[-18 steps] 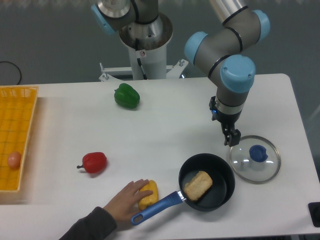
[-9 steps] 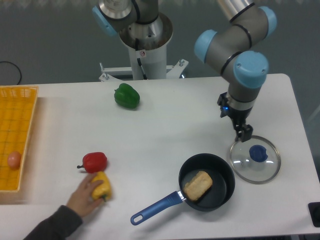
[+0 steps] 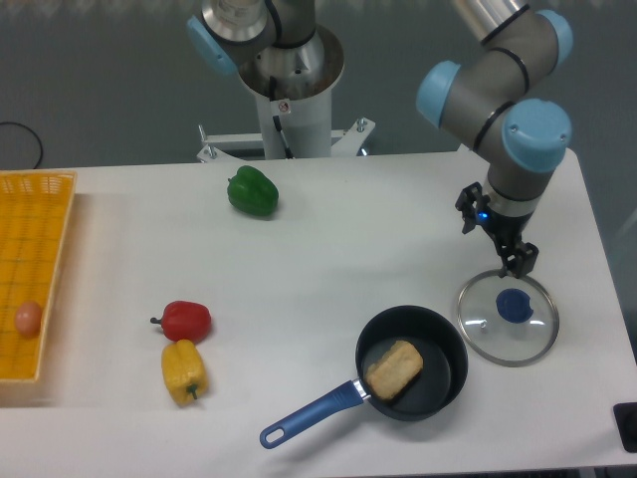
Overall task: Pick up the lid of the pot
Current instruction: 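Move the gripper down toward the blue knob of the glass lid, then lower the open gripper around the blue knob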
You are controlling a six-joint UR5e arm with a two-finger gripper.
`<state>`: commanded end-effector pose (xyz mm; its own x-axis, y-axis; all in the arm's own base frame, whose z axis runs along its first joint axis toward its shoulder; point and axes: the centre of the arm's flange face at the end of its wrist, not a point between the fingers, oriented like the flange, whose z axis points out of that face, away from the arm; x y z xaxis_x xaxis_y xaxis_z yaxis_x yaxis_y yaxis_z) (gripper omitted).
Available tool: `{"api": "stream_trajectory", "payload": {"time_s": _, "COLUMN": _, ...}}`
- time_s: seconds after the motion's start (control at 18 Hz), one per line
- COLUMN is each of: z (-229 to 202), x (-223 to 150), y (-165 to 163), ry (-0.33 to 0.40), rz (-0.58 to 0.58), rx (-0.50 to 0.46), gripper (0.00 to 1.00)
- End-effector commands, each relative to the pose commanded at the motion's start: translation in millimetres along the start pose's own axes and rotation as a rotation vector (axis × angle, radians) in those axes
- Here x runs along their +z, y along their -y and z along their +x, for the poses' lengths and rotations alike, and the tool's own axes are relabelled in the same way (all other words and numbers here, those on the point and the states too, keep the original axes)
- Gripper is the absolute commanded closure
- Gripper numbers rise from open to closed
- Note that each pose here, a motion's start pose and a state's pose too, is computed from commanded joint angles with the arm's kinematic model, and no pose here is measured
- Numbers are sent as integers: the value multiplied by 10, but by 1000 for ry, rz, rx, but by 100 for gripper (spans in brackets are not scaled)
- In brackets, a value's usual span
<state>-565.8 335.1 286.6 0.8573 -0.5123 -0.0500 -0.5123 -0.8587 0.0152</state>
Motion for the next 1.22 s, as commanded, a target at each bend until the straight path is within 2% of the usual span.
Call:
{"api": "stream_trajectory", "payload": {"time_s": 0.22, "z": -139, "x": 80, "y": 83, "ry": 1, "rz": 10, "rx": 21, "gripper": 0}}
{"api": "stream_trajectory", "payload": {"time_s": 0.56, "z": -460, "x": 400, "y": -6, "ry": -9, "rz": 37, "rx": 21, "gripper": 0}}
{"api": "stream_trajectory", "payload": {"time_s": 1.22, "z": -484, "x": 600, "y": -55, "ry": -32, "rz": 51, "rx": 38, "gripper": 0}}
